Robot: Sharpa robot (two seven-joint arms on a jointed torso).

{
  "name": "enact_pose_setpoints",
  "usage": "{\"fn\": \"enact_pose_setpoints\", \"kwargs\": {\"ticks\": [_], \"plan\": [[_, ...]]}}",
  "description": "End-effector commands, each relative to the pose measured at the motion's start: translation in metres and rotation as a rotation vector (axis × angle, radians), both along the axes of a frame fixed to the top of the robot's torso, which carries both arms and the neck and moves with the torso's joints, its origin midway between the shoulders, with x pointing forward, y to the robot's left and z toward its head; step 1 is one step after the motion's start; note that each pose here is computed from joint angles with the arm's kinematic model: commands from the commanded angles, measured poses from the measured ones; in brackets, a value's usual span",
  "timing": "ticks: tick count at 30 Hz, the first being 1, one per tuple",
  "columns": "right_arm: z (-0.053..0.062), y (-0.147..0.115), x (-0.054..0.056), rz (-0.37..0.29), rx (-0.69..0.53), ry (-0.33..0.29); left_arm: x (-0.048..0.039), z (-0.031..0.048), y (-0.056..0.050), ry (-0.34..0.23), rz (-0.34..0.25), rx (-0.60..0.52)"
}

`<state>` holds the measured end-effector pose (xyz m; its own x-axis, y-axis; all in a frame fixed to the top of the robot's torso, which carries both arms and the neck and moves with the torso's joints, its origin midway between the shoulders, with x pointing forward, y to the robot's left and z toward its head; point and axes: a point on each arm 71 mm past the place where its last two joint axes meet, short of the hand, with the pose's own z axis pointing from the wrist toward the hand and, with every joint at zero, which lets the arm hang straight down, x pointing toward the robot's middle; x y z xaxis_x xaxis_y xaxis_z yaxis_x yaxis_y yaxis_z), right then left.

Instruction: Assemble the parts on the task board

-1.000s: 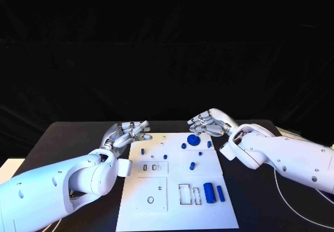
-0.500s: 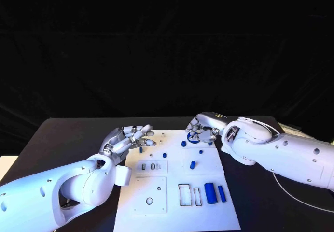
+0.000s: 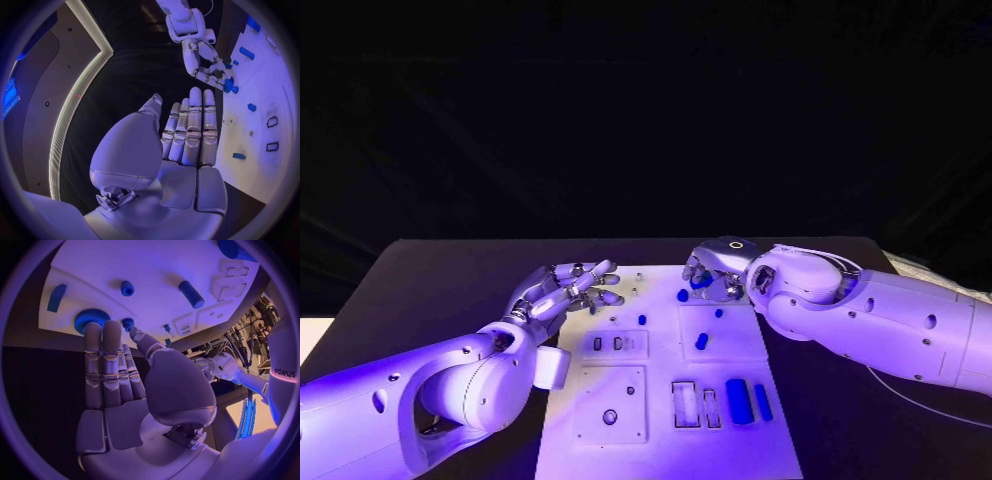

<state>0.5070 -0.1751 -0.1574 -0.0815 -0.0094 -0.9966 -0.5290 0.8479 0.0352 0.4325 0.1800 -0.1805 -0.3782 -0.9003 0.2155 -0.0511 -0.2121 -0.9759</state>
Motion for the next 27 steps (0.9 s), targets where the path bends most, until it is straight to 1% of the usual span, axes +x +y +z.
{"fn": "enact_pose_setpoints", "kwargs": {"ticks": [1,13,27], "plan": [[-0.004,0.002,0.002,-0.002,-0.068,0.011,-0.0014,0.0026,-0.003,-0.002,-0.023,-0.015],[-0.007,0.008,0.007,0.009,-0.078,0.030,-0.0025,0.0039,-0.003,-0.002,-0.024,-0.015],[-0.010,0.015,0.007,0.031,-0.081,0.059,-0.0017,0.0040,-0.002,-0.001,-0.018,-0.010]]}}
